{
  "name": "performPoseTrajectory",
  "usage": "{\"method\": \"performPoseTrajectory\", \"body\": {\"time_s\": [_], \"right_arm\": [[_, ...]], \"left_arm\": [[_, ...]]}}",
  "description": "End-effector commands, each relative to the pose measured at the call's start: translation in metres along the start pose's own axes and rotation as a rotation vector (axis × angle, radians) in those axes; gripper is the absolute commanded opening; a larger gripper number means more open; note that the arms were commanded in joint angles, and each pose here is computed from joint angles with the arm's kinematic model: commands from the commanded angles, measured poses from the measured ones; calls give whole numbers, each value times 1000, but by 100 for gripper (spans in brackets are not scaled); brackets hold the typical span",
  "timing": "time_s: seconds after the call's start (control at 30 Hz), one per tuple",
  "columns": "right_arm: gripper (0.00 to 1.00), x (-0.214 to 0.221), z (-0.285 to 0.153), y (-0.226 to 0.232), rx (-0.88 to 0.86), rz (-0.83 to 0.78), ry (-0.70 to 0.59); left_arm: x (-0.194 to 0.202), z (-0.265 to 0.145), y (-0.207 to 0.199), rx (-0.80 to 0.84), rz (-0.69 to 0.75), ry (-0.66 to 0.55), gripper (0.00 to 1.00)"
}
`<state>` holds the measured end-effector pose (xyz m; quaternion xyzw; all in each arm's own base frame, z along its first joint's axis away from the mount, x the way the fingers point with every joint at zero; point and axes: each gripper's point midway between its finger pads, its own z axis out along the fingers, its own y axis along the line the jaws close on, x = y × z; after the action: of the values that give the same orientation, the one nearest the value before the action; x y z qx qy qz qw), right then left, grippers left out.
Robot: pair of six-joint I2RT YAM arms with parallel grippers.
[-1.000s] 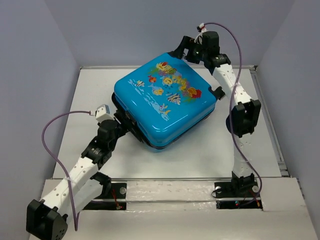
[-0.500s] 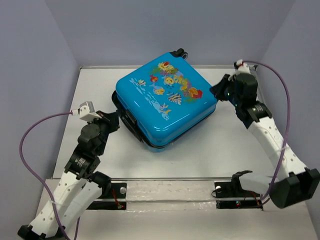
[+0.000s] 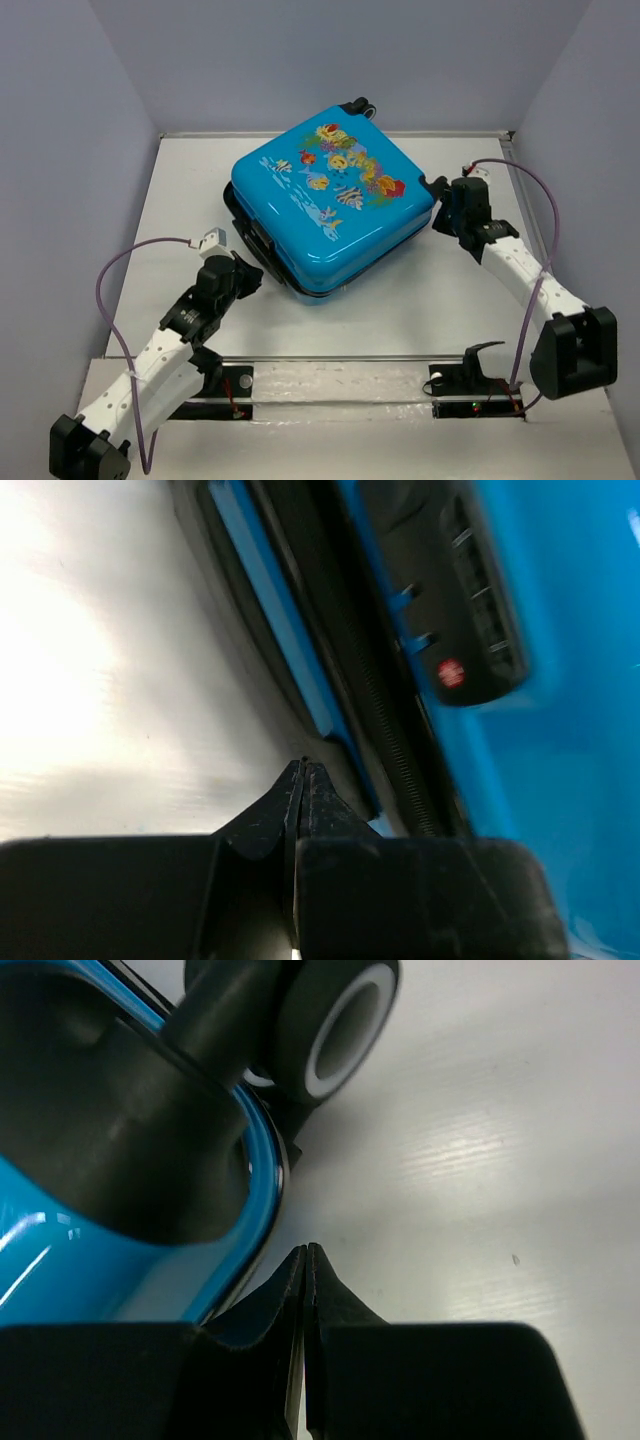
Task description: Pack the luggage
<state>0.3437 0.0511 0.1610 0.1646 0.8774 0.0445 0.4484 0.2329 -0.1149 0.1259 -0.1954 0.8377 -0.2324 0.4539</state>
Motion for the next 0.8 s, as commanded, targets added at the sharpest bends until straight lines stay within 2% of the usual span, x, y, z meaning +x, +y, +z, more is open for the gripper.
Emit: {"method": "performPoseTrajectory", "body": {"time_s": [0.0, 0.13, 0.2, 0.37, 0.47, 0.53, 0.57, 0.6, 0.67, 0.77], "right_arm": [[7, -63, 19, 42, -135, -20, -152], [7, -85, 46, 66, -204, -43, -148], [7, -81, 68, 72, -227, -53, -114], [7, -111, 85, 125, -424, -84, -123], [7, -111, 98, 150, -529, -88, -79], [7, -138, 94, 175, -612, -84, -101], [7, -123, 101, 176, -628, -86, -51], [7, -142, 94, 189, -673, -93, -72], [9, -128, 104, 201, -712, -103, 9], [16, -133, 97, 220, -741, -126, 3]], "left_arm": [[16, 11, -14, 90, -26, 46, 6], [22, 19, -20, 124, -7, 66, 6], [30, 25, -19, 121, 6, 95, 6], [49, 33, -28, 161, 37, 140, 6], [55, 34, -40, 201, 44, 141, 6], [62, 31, -54, 240, 50, 141, 6], [59, 33, -57, 244, 47, 129, 6], [66, 32, -62, 260, 58, 146, 6], [64, 34, -77, 285, 58, 136, 6], [71, 38, -96, 318, 77, 156, 6]]}}
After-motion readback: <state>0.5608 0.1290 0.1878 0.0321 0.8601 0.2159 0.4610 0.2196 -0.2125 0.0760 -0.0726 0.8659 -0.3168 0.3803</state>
